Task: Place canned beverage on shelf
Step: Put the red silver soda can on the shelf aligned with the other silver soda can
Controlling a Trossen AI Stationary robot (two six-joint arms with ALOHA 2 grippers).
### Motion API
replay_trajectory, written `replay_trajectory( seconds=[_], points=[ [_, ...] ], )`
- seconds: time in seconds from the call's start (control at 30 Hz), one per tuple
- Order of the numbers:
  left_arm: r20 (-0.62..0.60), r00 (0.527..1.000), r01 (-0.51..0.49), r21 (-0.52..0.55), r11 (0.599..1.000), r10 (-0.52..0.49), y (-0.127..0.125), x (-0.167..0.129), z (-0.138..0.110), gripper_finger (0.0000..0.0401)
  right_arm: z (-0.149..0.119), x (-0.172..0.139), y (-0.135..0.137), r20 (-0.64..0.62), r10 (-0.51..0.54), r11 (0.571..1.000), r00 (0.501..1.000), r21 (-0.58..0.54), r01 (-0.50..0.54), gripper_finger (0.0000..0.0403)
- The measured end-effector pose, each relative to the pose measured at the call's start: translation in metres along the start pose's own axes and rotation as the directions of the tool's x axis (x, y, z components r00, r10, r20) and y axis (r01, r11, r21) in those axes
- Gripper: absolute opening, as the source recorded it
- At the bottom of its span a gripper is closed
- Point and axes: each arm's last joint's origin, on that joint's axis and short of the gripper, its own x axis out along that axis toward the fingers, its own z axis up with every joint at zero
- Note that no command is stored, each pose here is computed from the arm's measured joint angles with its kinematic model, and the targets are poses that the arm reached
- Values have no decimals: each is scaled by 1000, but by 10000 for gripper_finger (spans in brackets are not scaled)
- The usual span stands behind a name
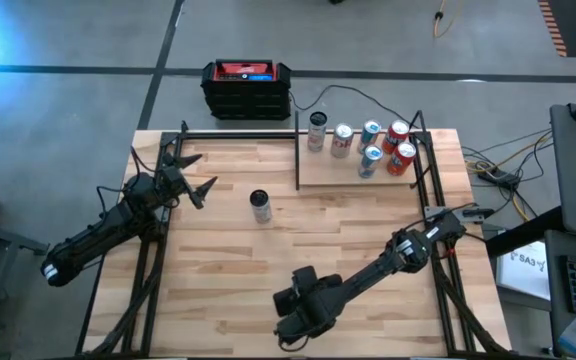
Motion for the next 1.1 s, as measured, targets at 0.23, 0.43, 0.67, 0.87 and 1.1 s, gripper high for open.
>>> replay_trajectory(
  seconds=[0.23, 0.43, 0.67, 0.87, 1.1],
  points=[
    [0, 1000, 0, 0, 1000, 0, 0, 0, 0, 398, 13, 3, -11, 101, -113, 994, 988, 25, 111, 307],
    [0, 1000, 0, 0, 1000, 0, 0, 0, 0, 398, 29, 7, -9, 212, -104, 994, 972, 48, 96, 304],
    [0, 1000, 0, 0, 1000, 0, 0, 0, 0, 398, 83, 34, -5, 209, -189, 967, 959, 209, 145, 305],
    [0, 1000, 0, 0, 1000, 0, 0, 0, 0, 398, 141, 62, -9, 90, -280, 918, 956, 317, 239, 307],
    [0, 1000, 0, 0, 1000, 0, 0, 0, 0, 398, 184, 81, -18, 21, -327, 872, 945, 393, 292, 308]
  ],
)
